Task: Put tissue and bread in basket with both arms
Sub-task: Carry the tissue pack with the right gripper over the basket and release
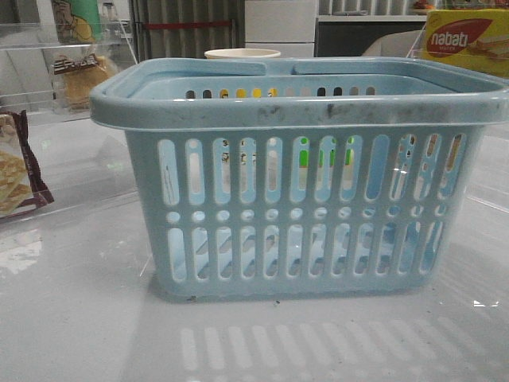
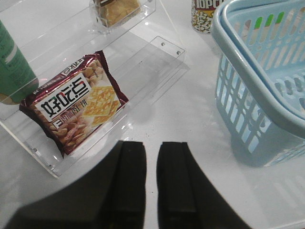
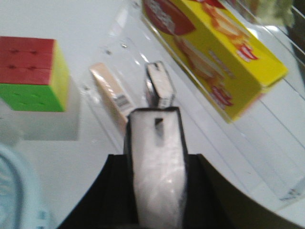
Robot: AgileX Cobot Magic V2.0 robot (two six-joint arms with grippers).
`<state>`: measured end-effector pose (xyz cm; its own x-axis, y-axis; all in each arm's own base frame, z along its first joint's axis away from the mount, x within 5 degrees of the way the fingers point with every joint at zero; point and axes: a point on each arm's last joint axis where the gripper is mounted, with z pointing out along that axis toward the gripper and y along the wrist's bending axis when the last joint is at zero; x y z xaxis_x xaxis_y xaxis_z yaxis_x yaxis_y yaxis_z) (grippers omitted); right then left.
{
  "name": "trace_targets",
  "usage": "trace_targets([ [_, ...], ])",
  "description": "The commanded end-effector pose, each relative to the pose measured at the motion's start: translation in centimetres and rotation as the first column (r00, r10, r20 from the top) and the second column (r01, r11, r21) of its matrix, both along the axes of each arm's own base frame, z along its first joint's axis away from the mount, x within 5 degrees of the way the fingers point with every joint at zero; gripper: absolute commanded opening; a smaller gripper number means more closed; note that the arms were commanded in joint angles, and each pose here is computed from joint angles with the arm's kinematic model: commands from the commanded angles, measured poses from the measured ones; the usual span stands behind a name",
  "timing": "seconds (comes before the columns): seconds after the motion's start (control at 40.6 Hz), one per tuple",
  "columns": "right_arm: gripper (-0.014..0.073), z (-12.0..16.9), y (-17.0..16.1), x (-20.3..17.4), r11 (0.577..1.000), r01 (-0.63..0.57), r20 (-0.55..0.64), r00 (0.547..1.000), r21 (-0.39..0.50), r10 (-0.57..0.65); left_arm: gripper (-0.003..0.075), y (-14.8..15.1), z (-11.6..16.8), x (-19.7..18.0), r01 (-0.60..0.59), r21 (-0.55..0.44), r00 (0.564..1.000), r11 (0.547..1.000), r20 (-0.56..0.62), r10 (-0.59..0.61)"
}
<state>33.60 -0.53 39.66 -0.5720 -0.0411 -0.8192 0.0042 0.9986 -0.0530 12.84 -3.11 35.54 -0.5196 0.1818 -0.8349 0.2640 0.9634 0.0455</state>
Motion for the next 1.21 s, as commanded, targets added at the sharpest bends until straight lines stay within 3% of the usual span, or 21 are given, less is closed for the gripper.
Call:
trace_targets([
  [0.0,0.0227,4.0,2.5,-2.3,0.994,-0.081,0.146,0.987,0.074,0.070,0.0179,-0.2,1.6,0.3,0.010,-0.033,0.995,0.999,0.102,-0.007],
  [0.123,0.0227,3.6,6.0,-3.1,0.972,-0.189,0.092,0.980,0.139,0.178,0.0179,-0.2,1.6,0.3,0.010,-0.033,0.995,0.999,0.102,-0.007],
  [0.419,0.0234,0.0,12.1,-3.4,0.922,-0.365,-0.061,0.925,0.128,0.375,0.0127,-0.2,1.6,0.3,0.010,-0.033,0.995,0.999,0.102,-0.007],
  [0.542,0.0360,-1.5,13.4,-2.7,0.911,-0.392,-0.104,0.908,0.130,0.405,0.0127,-0.2,1.6,0.3,0.010,-0.033,0.995,0.999,0.102,-0.007],
  [0.616,0.0476,-2.0,13.7,-2.2,0.910,-0.392,-0.113,0.906,0.135,0.408,0.0127,-0.2,1.6,0.3,0.010,-0.033,0.995,0.999,0.102,-0.007],
  [0.714,0.0559,-2.2,13.8,-2.0,0.910,-0.392,-0.113,0.906,0.137,0.408,0.0127,-0.2,1.6,0.3,0.010,-0.033,0.995,0.999,0.102,-0.007],
  [0.912,0.0561,-0.9,13.5,-3.2,0.901,-0.417,-0.071,0.902,0.118,0.426,0.0127,-0.2,1.6,0.3,0.010,-0.033,0.995,0.999,0.102,-0.007],
  [1.183,0.0561,0.8,12.3,-9.6,0.867,-0.493,0.059,0.870,0.070,0.489,0.0127,-0.2,1.6,0.3,0.010,-0.033,0.995,0.999,0.102,-0.007],
])
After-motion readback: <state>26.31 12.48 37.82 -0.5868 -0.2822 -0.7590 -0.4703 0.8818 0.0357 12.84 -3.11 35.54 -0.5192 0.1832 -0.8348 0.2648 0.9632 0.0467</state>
